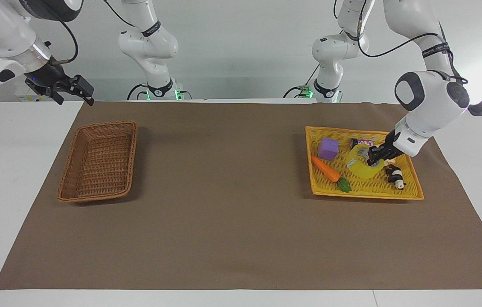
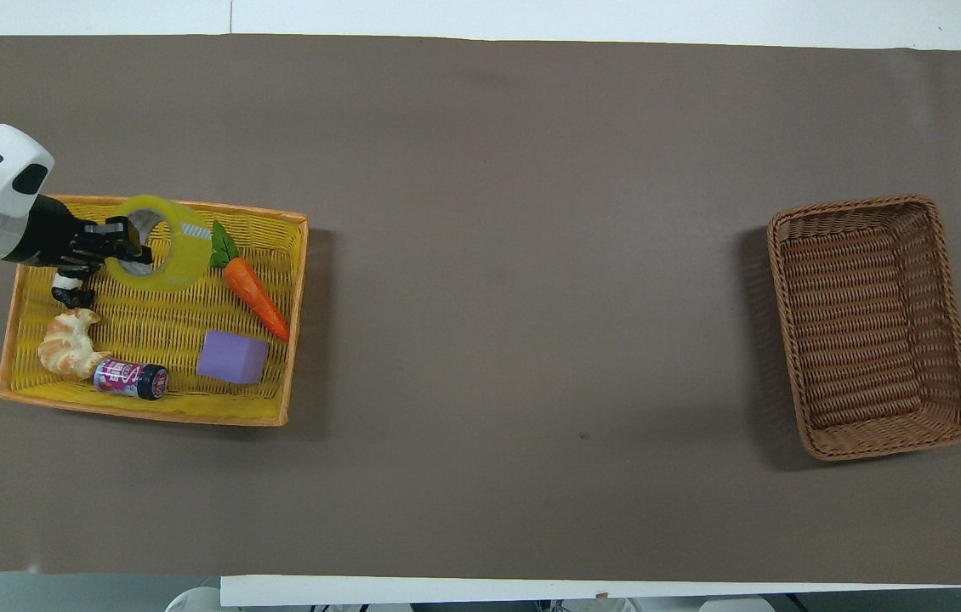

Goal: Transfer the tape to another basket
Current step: 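Carry the tape toward the middle while the right gripper reaches toward it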

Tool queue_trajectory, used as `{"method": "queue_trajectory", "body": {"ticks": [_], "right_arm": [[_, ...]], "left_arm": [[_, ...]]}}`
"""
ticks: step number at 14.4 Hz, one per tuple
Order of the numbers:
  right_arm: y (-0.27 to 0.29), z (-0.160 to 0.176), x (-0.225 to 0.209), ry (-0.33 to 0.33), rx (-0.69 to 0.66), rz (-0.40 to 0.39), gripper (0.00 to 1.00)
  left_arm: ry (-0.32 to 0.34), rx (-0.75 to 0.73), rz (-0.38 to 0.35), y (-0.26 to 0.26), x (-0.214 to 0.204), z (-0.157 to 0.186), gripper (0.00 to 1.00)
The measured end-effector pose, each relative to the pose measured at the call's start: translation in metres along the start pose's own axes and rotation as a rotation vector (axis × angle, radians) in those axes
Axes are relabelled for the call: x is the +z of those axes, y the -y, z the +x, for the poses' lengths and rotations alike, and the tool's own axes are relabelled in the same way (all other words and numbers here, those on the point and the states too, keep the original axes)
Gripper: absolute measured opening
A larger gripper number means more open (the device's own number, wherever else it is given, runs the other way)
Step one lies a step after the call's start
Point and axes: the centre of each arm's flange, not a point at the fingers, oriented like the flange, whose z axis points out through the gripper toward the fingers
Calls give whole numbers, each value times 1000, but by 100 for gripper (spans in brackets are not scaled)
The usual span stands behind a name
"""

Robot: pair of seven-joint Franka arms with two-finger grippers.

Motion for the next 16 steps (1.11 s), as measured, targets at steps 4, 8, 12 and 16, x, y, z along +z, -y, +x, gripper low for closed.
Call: {"method": "queue_trajectory", "body": {"ticks": [4,8,12,16], "right_arm": [[11,1,1,0,-70,21,100],[36,2,1,-16,-143,203,100],[55,4,8,-32,-193,350,100],[76,12,29,-119,-291,593,100]], "left_arm": [[32,-13,-80,-124,12,-29,22],[48,5,-152,-212,5,-59,22],[56,37,-195,-271,7,-88,22],[44,66,-210,-304,17,-111,22]]}}
